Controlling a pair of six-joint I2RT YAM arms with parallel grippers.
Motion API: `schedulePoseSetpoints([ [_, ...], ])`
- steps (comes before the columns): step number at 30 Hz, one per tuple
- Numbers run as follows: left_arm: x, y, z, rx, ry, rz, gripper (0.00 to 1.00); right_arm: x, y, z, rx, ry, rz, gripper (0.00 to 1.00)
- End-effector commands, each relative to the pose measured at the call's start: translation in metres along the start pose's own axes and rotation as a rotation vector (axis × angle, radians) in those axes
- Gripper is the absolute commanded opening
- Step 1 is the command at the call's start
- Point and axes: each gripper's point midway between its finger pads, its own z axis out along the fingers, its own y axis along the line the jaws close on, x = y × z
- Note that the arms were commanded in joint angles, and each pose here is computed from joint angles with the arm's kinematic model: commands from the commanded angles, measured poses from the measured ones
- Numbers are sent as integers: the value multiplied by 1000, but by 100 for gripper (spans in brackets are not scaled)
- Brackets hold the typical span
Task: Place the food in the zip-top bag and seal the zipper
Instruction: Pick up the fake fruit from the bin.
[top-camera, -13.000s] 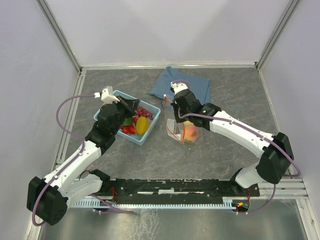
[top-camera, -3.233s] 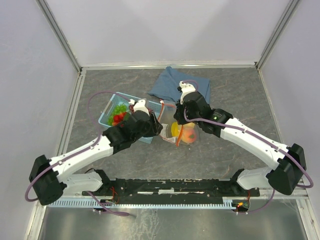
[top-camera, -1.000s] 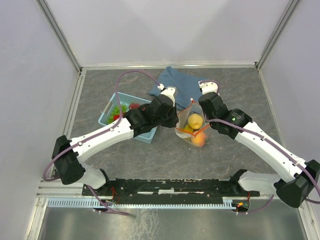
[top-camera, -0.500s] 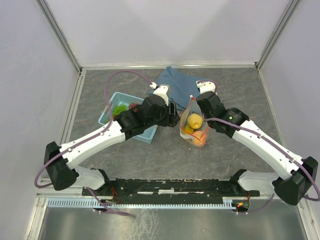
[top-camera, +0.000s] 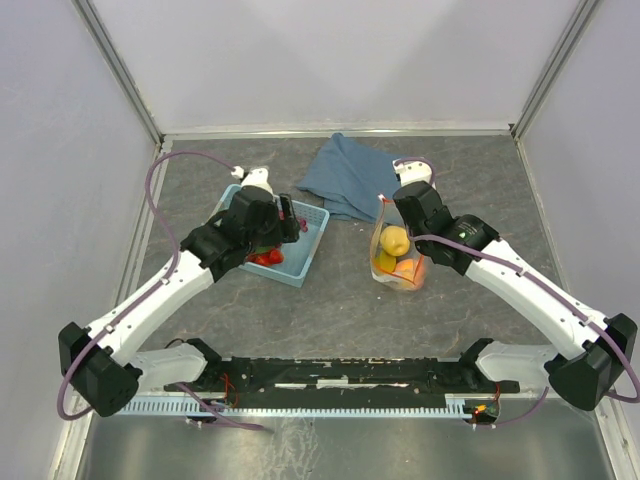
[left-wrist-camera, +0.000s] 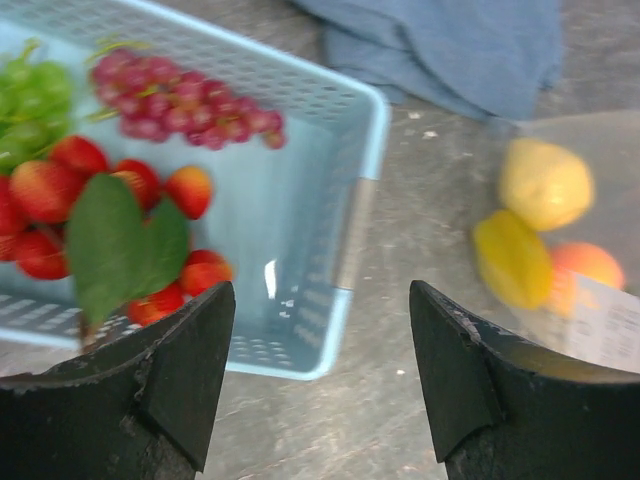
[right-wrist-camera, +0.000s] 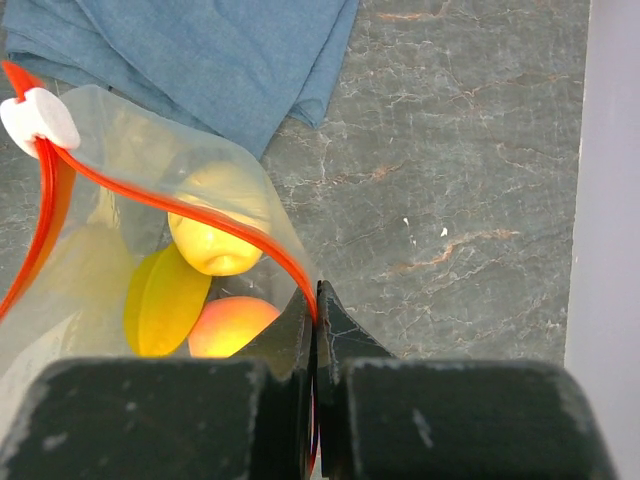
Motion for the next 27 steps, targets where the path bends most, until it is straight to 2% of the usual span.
schedulePoseSetpoints([
  [1, 1, 48, 0, -113, 14, 8, 79, -25, -13, -10, 33, -74, 41, 1],
  [6, 10, 107, 2, -273, 69, -19, 82, -23, -12, -11, 29, -72, 37, 1],
  [14, 26, 149, 15, -368, 151, -50, 83, -20, -8, -9, 8, -73, 40, 1],
  [20, 35, 147, 31, -327, 210, -65, 83, -19, -9, -10, 6, -82, 43, 1],
  [27, 3, 118, 49, -221, 175, -125, 82, -17, -6, -7, -1, -80, 41, 2],
])
